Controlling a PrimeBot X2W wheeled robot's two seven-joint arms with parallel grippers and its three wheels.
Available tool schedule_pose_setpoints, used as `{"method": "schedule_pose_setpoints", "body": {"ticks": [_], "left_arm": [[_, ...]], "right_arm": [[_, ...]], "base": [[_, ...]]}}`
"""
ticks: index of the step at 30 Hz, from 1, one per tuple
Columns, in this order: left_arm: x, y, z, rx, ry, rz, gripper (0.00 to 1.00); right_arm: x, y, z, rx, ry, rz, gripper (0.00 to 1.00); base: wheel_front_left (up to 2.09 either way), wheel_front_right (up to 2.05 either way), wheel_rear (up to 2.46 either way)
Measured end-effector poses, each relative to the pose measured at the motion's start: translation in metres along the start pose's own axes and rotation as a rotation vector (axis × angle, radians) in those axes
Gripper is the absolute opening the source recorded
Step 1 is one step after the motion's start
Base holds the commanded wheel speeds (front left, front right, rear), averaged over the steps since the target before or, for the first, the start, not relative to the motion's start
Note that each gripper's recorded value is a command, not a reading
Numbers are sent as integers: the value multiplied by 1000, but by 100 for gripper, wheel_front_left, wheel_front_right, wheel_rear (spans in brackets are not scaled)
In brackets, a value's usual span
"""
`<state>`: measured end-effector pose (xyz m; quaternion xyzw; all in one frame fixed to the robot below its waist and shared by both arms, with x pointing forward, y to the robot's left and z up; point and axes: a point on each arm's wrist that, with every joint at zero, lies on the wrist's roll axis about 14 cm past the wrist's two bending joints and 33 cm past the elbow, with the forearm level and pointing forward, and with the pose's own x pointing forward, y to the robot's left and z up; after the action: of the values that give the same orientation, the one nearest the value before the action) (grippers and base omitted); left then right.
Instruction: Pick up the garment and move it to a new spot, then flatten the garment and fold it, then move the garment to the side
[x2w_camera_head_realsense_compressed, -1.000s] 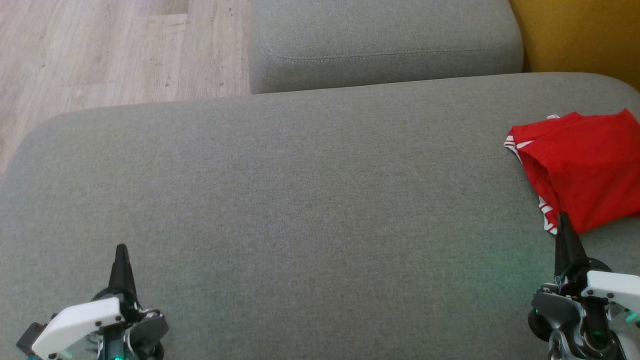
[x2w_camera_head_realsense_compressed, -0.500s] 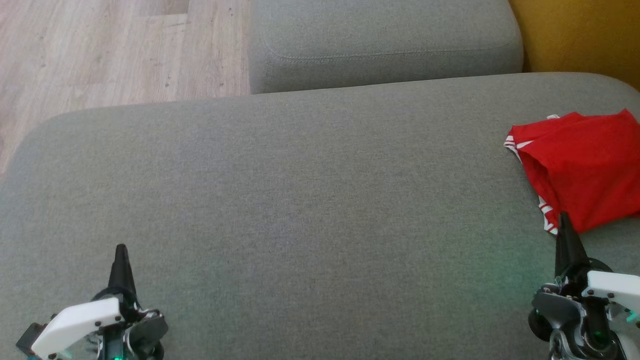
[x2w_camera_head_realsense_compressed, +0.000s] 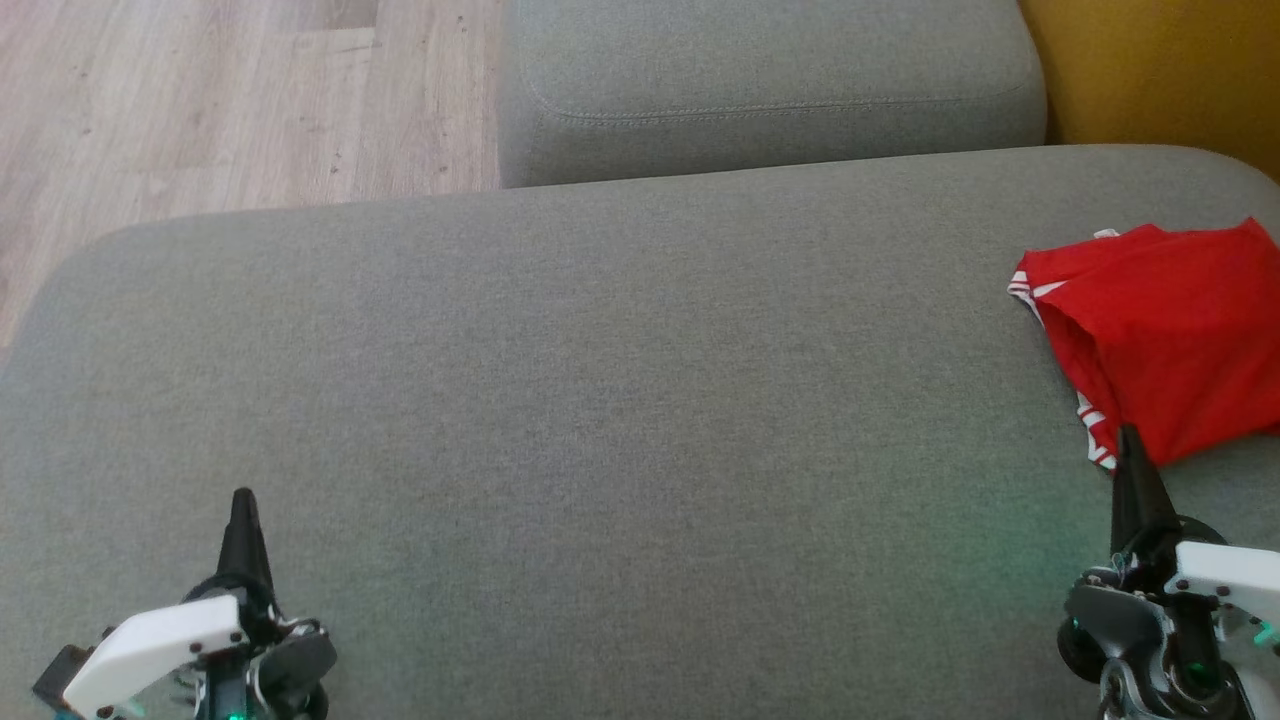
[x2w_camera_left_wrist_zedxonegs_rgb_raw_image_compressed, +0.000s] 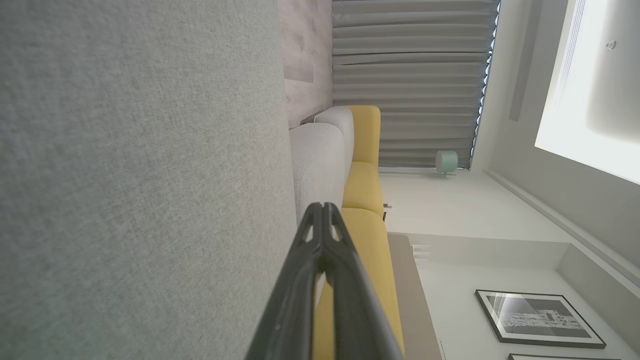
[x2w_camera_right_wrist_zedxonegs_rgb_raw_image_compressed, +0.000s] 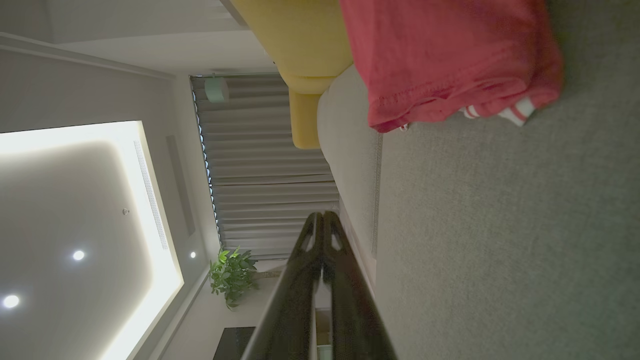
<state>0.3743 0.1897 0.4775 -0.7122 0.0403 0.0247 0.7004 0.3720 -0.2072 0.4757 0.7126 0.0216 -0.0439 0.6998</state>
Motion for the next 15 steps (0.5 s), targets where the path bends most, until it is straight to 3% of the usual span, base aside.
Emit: {"method": "schedule_pose_setpoints", "body": {"ticks": [15], "left_arm": [[0,0,0,0,0,0,0]], "right_arm": [[0,0,0,-3,1,0,0]], "base": [[0,0,0]]}}
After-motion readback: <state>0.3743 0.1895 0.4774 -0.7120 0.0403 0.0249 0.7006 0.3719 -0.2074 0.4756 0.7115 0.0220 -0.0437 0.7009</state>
